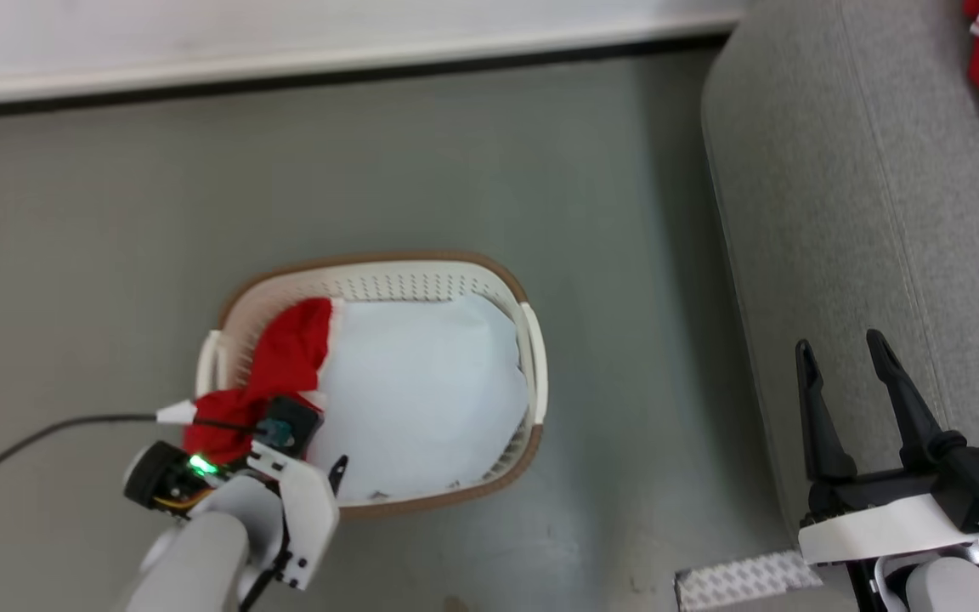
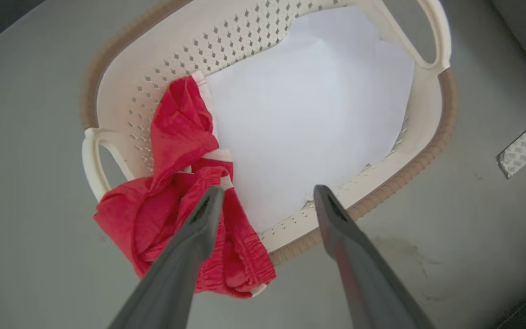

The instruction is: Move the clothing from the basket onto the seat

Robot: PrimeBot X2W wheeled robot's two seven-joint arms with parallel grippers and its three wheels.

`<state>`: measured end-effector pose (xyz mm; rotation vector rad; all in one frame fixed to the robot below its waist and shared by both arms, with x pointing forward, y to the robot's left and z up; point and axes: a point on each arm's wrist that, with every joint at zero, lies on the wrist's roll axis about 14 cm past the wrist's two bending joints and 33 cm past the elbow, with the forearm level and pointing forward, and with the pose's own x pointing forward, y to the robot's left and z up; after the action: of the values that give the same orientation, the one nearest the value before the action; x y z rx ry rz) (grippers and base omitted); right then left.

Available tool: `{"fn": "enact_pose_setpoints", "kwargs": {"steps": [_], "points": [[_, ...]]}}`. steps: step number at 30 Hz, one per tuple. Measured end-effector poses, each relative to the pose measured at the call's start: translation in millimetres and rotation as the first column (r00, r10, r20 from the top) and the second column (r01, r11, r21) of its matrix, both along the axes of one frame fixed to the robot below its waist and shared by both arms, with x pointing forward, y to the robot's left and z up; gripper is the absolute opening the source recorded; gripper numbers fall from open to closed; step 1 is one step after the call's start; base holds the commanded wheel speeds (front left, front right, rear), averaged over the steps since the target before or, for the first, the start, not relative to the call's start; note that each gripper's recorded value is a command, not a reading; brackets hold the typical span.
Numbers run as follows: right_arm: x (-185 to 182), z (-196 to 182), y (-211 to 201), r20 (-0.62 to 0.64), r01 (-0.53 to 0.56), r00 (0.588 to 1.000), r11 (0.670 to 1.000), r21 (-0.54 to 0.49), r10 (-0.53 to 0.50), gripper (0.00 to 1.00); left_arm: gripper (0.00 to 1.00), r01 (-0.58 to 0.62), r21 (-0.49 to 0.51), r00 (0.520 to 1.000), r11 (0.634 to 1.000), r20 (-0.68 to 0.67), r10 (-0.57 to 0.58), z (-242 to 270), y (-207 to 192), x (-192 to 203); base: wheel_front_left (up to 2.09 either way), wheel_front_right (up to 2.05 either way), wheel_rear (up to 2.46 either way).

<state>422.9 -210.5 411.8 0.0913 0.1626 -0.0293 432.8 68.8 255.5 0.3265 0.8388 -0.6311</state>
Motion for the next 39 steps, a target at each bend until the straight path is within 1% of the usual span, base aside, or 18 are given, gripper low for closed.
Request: {"fn": "enact_pose_setpoints", "kwargs": {"steps": [5,12,16,23,29,34,39], "points": [[1,-17,-11,-0.044,0.031,0.999,1.000,0.000,-0.031,1.00,1.00,0.087,0.095,0.995,0.992,-0.053,-0.083,-33,4,9,0.00,0.00,0.00],[3,-34,-17,-0.084,0.054,0.995,0.998,0.012,-0.053,1.00,1.00,0.139,0.149,0.988,0.979,-0.084,-0.128,-60,2,24,0.00,0.00,0.00],[7,-42,-16,-0.098,0.055,0.994,0.998,0.025,-0.052,1.00,1.00,0.173,0.215,0.982,0.961,-0.108,-0.152,-77,14,29,0.00,0.00,0.00],[10,-59,-14,-0.127,0.099,0.988,0.986,0.134,-0.082,1.00,1.00,0.216,0.268,0.973,0.939,-0.139,-0.184,-98,21,40,0.00,0.00,0.00],[13,-68,-14,-0.144,0.122,0.985,0.976,0.180,-0.096,1.00,1.00,0.260,0.317,0.961,0.912,-0.177,-0.213,-115,29,42,0.00,0.00,0.00],[15,-75,-15,-0.156,0.144,0.981,0.965,0.218,-0.111,1.00,1.00,0.281,0.339,0.955,0.898,-0.190,-0.228,-126,33,48,0.00,0.00,0.00],[16,-85,-11,-0.179,0.150,0.978,0.958,0.245,-0.108,1.00,1.00,0.311,0.371,0.946,0.875,-0.213,-0.246,-137,39,51,0.00,0.00,0.00]]}}
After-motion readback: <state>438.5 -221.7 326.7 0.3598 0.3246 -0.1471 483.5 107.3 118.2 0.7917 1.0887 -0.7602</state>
